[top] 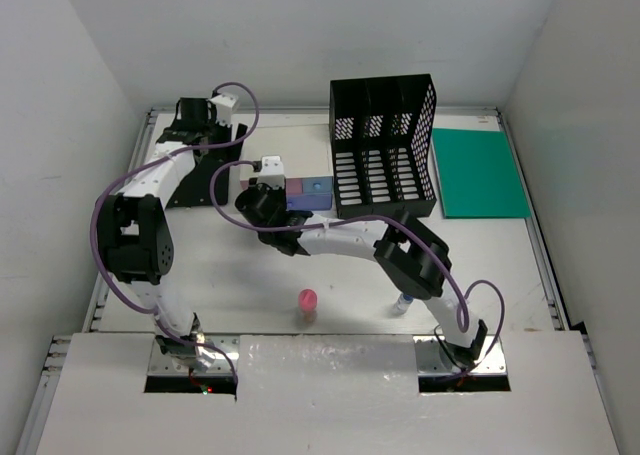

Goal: Organize the desk

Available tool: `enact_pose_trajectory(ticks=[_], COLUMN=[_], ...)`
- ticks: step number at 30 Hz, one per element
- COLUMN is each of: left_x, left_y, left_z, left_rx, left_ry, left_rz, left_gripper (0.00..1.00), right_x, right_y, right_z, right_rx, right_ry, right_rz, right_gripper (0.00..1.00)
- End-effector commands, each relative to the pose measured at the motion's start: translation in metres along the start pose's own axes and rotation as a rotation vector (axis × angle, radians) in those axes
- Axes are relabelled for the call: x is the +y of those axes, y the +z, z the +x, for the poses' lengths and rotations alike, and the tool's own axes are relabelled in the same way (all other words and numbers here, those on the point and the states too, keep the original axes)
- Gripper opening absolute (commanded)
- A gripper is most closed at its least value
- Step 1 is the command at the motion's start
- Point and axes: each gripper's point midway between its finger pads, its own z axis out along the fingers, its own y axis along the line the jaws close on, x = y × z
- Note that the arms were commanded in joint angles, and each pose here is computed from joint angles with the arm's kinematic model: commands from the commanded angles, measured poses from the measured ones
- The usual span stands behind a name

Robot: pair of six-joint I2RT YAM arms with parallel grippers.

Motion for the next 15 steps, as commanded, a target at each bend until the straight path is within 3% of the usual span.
enact_pose_trajectory(ticks=[1, 15], left_x=[-0.003, 0.002], left_y=[-0.016, -0.015], left_z=[-0.025, -0.019], left_rx=[-0.092, -0.084], left_ry=[0.005, 0.023], left_rz=[0.018, -0.012], left_gripper=[0.88, 0.88], right_x=[0.002, -0.009], right_y=[0.000, 0.015], right_z=[-0.035, -0.027], right_rx=[-0.088, -0.064], right_ry=[0.031, -0.022], right_rz=[0.054, 0.103], right_gripper=[0.36, 0.34])
